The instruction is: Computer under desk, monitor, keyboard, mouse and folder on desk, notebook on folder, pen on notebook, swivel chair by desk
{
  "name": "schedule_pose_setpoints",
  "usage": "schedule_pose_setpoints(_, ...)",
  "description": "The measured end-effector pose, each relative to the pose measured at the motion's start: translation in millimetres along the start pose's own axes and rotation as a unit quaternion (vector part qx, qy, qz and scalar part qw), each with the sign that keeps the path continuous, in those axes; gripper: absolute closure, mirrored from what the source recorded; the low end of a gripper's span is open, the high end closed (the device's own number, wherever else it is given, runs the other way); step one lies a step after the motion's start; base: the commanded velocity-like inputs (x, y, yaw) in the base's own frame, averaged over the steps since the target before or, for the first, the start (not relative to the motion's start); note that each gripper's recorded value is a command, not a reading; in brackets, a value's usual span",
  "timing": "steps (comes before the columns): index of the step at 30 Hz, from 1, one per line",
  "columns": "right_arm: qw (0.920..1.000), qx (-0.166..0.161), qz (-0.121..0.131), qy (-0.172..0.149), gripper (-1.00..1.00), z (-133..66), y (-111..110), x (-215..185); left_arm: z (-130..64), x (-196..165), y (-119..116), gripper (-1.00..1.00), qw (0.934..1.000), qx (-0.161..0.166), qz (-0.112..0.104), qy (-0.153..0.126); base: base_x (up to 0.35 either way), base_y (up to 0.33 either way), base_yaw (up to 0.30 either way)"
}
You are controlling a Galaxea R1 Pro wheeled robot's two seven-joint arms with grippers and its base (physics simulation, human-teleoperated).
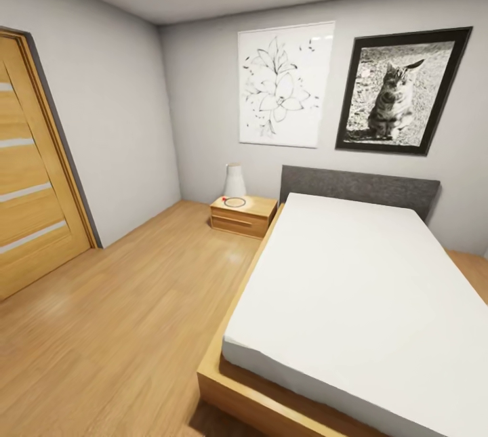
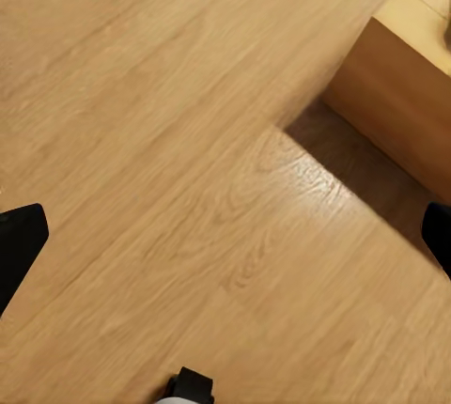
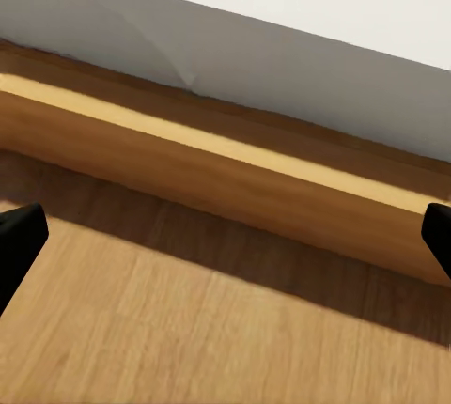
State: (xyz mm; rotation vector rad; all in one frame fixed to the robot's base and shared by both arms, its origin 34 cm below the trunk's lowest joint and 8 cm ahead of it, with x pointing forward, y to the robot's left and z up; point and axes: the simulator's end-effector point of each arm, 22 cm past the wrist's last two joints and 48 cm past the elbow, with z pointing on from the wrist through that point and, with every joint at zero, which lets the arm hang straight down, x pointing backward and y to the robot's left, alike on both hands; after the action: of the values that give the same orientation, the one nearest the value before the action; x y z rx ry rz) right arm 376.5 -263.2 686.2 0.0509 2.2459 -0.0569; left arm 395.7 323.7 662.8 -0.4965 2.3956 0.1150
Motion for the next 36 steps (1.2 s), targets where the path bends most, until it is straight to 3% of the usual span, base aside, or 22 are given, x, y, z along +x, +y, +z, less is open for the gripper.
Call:
schedule_pose_setpoints(17, 0.9999, -0.002, 0.0, 0.012, -1.0, -1.9, 2.7, 9.2, -1.4, 12.6, -2.2, -1.0, 0.9999, 0.002, 0.009, 0.01, 0.309, 0.008, 0.102)
schedule_pose_setpoints(36, 0.9996, -0.005, -0.001, 0.028, -1.0, -6.4, 6.7, 22.8, -6.6, 39.7, -1.7, -1.0, 0.9991, 0.001, 0.017, 0.039, 0.24, 0.175, 0.206)
